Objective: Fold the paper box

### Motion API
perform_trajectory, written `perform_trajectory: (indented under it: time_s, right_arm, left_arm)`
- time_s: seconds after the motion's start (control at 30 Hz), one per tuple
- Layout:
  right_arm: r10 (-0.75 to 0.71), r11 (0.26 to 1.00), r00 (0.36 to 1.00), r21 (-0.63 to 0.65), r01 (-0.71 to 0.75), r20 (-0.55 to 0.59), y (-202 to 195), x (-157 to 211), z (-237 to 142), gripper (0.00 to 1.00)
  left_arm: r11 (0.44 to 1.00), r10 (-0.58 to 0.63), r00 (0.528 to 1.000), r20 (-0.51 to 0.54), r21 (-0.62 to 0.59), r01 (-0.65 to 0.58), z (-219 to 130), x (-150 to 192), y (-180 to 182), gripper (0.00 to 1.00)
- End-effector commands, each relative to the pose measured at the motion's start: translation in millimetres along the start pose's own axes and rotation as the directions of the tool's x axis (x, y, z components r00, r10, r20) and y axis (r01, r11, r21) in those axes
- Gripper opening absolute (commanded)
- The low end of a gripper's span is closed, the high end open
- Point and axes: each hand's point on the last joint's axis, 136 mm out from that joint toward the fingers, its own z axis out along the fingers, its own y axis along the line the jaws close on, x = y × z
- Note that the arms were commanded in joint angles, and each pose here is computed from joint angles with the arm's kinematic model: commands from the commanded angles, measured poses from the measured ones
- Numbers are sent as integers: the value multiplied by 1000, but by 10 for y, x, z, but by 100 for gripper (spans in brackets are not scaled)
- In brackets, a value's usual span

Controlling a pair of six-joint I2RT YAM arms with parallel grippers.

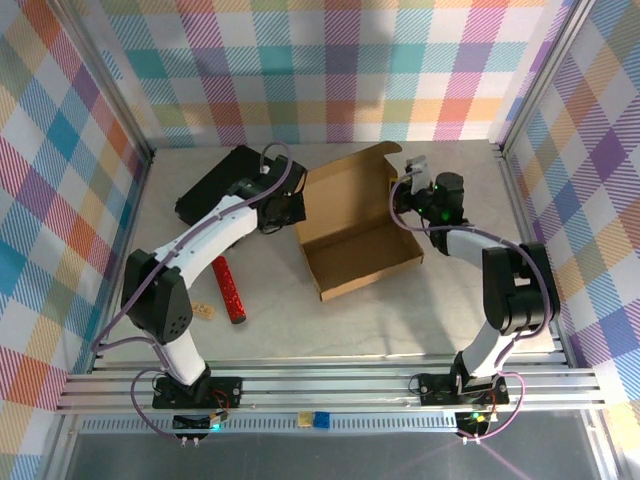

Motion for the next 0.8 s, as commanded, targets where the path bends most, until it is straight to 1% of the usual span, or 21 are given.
perform_trajectory:
  time_s: [0.0, 0.1, 0.23, 0.37, 0.43, 0.5, 0.57, 0.67, 0.77]
  right_arm:
    - [32, 998, 994, 41, -37, 101, 183, -232, -8, 0]
    - [83, 992, 986, 86, -96, 142, 149, -269, 9, 0]
    - [104, 987, 979, 104, -124, 177, 177, -308, 54, 0]
    - [103, 982, 973, 136, -132, 206, 156, -331, 63, 0]
    - [108, 979, 971, 148, -142, 212, 132, -299, 71, 0]
    - [119, 977, 970, 151, -153, 210, 120, -234, 89, 0]
    - [130, 974, 970, 159, -164, 204, 98, -149, 103, 0]
    - [139, 971, 970, 166, -174, 201, 84, -57, 108, 0]
    - [151, 966, 973, 183, -183, 174, 54, 55, 113, 0]
  left_arm:
    - [999, -33, 985, 168, 42, 26, -22, -466, -237, 0]
    - [997, -56, 967, 247, 60, 42, -1, -665, -320, 0]
    - [989, -101, 939, 329, 134, 60, -7, -816, -460, 0]
    - [974, -124, 883, 452, 225, 22, -95, -918, -574, 0]
    - [967, -131, 862, 489, 256, 2, -95, -920, -592, 0]
    - [953, -137, 853, 504, 302, -26, -63, -900, -663, 0]
    - [939, -141, 855, 499, 342, -44, 15, -855, -737, 0]
    - [927, -138, 855, 500, 369, -66, 96, -789, -812, 0]
    - [926, -112, 849, 516, 365, -99, 102, -753, -904, 0]
